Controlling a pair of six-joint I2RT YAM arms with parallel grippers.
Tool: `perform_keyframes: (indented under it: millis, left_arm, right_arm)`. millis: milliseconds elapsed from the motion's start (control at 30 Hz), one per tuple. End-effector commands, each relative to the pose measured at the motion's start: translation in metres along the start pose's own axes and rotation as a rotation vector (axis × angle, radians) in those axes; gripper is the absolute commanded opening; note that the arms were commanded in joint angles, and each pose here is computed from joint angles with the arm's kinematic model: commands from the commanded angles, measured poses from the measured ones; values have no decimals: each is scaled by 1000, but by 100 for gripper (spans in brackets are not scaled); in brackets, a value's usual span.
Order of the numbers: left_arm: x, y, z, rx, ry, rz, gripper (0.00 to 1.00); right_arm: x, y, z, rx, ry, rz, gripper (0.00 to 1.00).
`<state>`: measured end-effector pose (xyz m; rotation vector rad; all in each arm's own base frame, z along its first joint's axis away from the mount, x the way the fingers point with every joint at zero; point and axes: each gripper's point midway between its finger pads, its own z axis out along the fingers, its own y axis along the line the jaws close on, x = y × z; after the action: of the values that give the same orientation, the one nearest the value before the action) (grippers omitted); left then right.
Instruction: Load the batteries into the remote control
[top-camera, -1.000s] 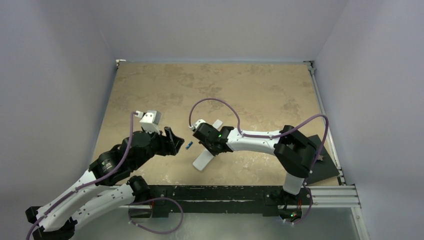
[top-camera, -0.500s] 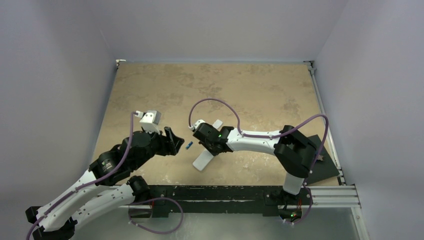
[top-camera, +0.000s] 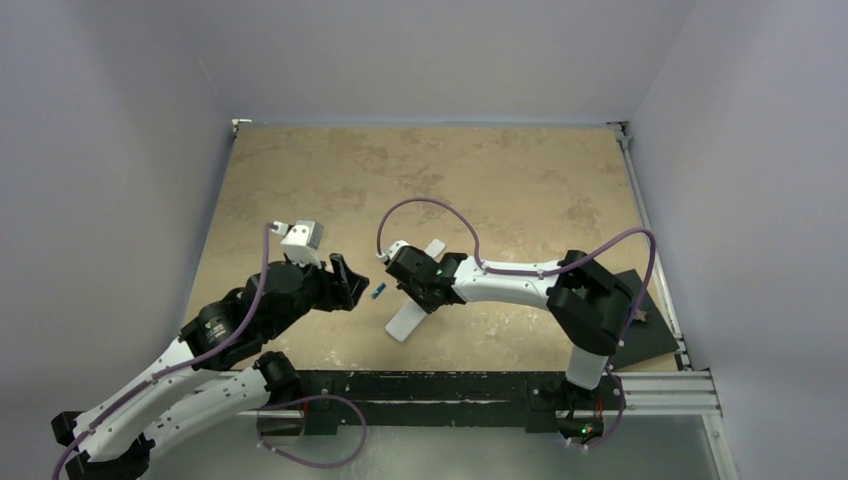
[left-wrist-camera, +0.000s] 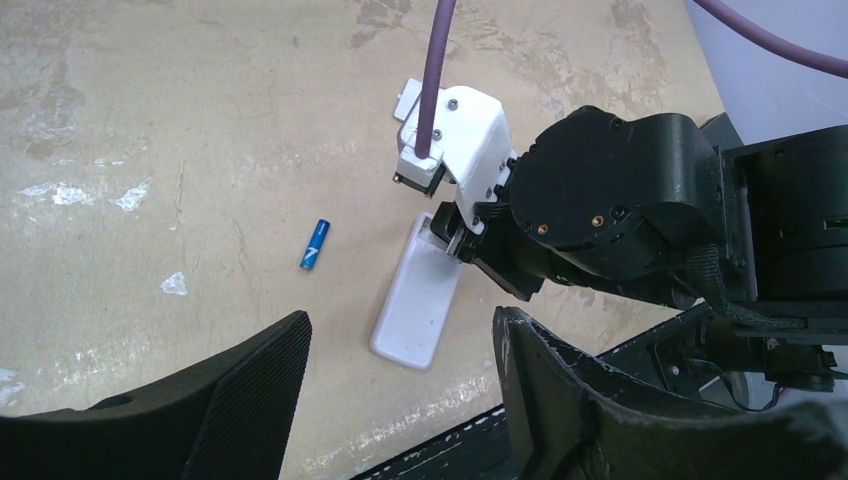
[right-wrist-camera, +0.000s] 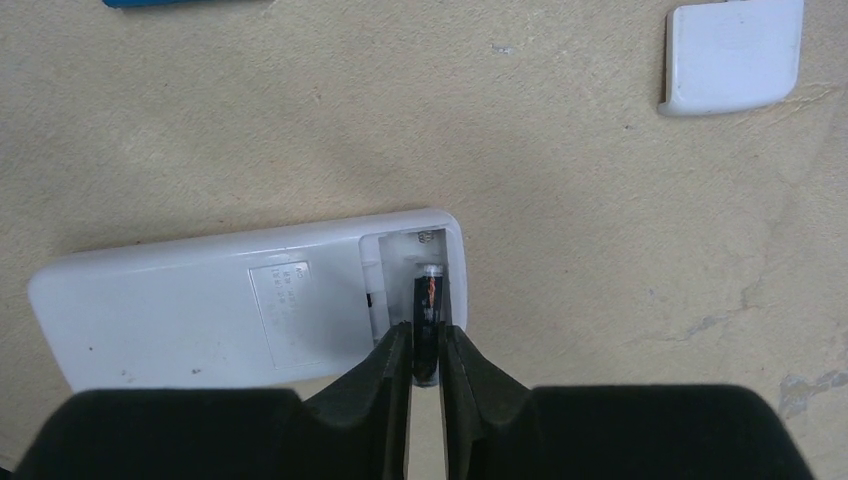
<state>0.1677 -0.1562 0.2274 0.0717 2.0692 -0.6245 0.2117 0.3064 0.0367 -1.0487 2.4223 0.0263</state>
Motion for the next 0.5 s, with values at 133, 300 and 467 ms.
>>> perform_keyframes:
  millis: [133,300,467]
  left_arm:
    - [-6,-4,0,9,-21,-10,67]
    - [-6,-4,0,8,-21,-11,67]
    - [-7,-4,0,10,-22,-11,67]
  right_arm:
    - [-4,-3,4,19,-9,4,26]
    - [-5,-4,4,30,-12,8,27]
    - [-6,-9,5,60,-13,9,27]
